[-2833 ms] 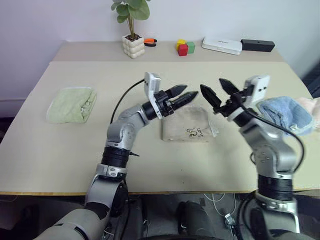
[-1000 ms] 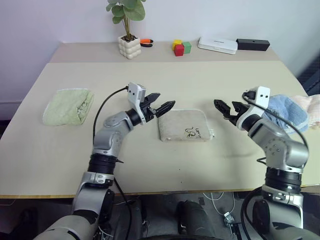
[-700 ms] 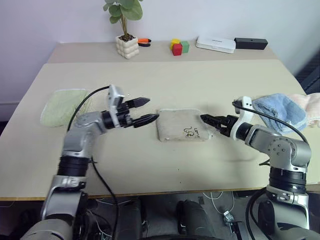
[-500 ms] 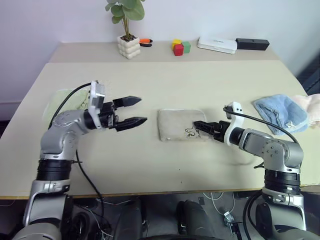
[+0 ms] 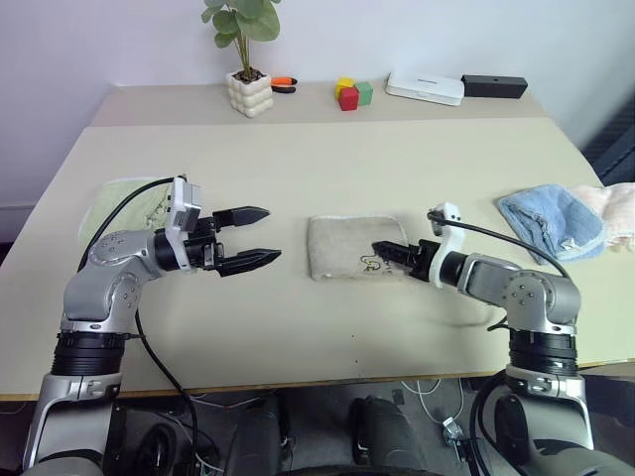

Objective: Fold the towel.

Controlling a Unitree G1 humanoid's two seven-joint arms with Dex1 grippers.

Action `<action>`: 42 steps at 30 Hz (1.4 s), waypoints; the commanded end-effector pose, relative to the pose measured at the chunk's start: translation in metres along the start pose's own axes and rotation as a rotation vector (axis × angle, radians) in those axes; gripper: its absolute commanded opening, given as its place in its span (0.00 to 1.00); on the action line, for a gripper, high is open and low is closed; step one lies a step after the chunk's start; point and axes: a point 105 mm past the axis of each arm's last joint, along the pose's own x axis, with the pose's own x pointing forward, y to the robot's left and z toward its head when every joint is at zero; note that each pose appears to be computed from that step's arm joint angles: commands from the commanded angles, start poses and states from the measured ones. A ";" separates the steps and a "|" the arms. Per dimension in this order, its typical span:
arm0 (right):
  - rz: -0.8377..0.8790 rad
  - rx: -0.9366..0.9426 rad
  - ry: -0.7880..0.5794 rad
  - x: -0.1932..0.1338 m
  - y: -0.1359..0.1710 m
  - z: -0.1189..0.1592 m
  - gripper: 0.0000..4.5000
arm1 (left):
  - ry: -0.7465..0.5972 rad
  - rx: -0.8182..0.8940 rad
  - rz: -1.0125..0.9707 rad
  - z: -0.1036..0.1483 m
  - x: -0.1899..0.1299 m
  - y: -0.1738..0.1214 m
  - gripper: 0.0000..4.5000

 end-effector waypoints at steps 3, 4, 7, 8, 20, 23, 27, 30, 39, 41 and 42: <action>0.043 0.021 -0.020 0.005 0.008 0.008 0.04 | -0.007 0.064 0.014 0.008 0.002 -0.001 1.00; 0.047 0.026 -0.031 0.004 0.008 0.011 0.01 | -0.007 0.067 0.017 0.008 0.002 -0.001 1.00; 0.072 0.074 -0.136 -0.001 0.009 0.030 0.01 | -0.014 0.061 0.024 0.006 0.003 0.001 1.00; 0.086 0.096 -0.185 -0.005 0.010 0.038 0.01 | -0.019 0.056 0.027 0.005 0.004 0.002 1.00; -0.170 0.245 -0.999 -0.155 -0.038 0.142 0.01 | -0.070 0.070 0.052 -0.001 0.020 0.019 1.00; -0.313 0.309 -1.137 -0.189 -0.064 0.146 0.01 | -0.085 0.074 0.032 0.001 0.028 0.021 1.00; -0.420 0.325 -1.167 -0.203 -0.083 0.136 0.01 | -0.091 0.079 0.003 0.003 0.035 0.019 1.00; -0.425 0.327 -1.197 -0.209 -0.086 0.134 0.01 | -0.089 0.079 0.002 0.003 0.033 0.020 1.00; -0.486 0.417 -1.190 -0.211 -0.124 0.128 0.01 | -0.080 0.078 0.006 0.002 0.031 0.018 1.00; -0.499 0.433 -1.176 -0.209 -0.131 0.123 0.01 | -0.091 0.092 0.018 0.005 0.031 0.019 1.00; -0.525 0.428 -1.169 -0.209 -0.135 0.121 0.01 | -0.094 0.092 0.025 0.005 0.031 0.019 1.00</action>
